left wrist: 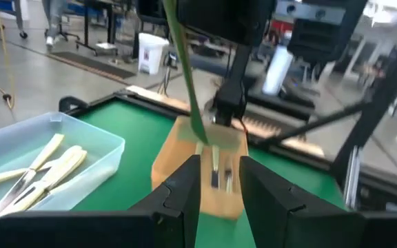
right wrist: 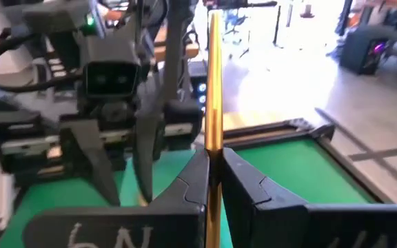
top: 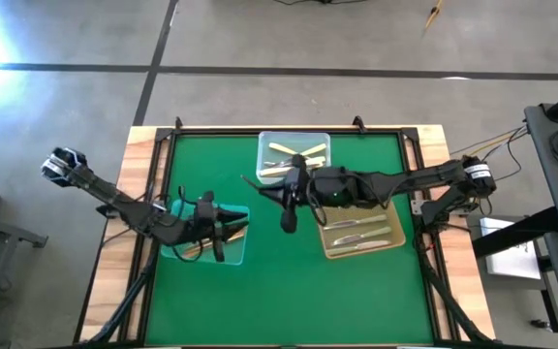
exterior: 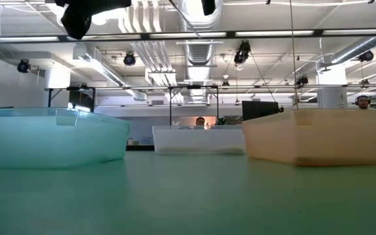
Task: Sort silverware by color (type)
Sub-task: Put the gold knife into the blue bin
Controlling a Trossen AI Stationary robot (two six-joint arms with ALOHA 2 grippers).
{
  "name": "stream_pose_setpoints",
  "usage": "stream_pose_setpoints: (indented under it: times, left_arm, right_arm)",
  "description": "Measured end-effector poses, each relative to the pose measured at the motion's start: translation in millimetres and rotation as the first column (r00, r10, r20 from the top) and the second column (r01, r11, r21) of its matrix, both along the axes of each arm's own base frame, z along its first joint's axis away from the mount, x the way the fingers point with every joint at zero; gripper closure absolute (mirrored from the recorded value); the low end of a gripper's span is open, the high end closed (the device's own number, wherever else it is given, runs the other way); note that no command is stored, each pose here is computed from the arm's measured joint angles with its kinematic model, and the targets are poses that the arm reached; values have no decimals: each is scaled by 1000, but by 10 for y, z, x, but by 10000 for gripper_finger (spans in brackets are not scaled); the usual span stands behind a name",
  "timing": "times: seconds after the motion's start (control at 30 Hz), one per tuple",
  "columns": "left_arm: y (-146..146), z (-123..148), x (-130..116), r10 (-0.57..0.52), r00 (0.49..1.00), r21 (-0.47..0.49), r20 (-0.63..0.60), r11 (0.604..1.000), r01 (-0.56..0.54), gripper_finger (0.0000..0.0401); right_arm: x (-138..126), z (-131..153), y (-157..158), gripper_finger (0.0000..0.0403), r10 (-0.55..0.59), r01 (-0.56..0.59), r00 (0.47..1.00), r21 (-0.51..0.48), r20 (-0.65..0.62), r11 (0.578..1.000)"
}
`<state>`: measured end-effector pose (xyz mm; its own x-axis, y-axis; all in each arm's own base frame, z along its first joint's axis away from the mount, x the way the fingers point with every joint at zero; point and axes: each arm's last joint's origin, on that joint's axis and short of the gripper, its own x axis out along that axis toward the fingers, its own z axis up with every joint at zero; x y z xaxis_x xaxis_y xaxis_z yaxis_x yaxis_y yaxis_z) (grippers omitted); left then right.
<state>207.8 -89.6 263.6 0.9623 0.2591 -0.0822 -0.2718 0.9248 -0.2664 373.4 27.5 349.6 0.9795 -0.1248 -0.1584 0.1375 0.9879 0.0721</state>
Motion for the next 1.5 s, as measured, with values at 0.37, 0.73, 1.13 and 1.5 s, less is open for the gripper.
stream_pose_setpoints:
  times: [0.37,0.73,1.13,1.5]
  left_arm:
    - [239,32,163,139,990,-17,36,990,-139,317]
    - [418,311,429,267,962,51,-54,963,-264,316]
    - [467,353,665,253,956,7,-146,967,-255,257]
    - [513,337,688,281,948,13,-150,959,-282,192]
  right_arm:
    - [93,-8,-93,391,-14,18,998,-56,67,998]
    - [83,0,-300,390,-53,58,997,-113,52,992]
    - [72,5,-417,390,-33,38,998,-108,46,993]
    - [72,4,-412,390,-33,37,998,-92,47,995]
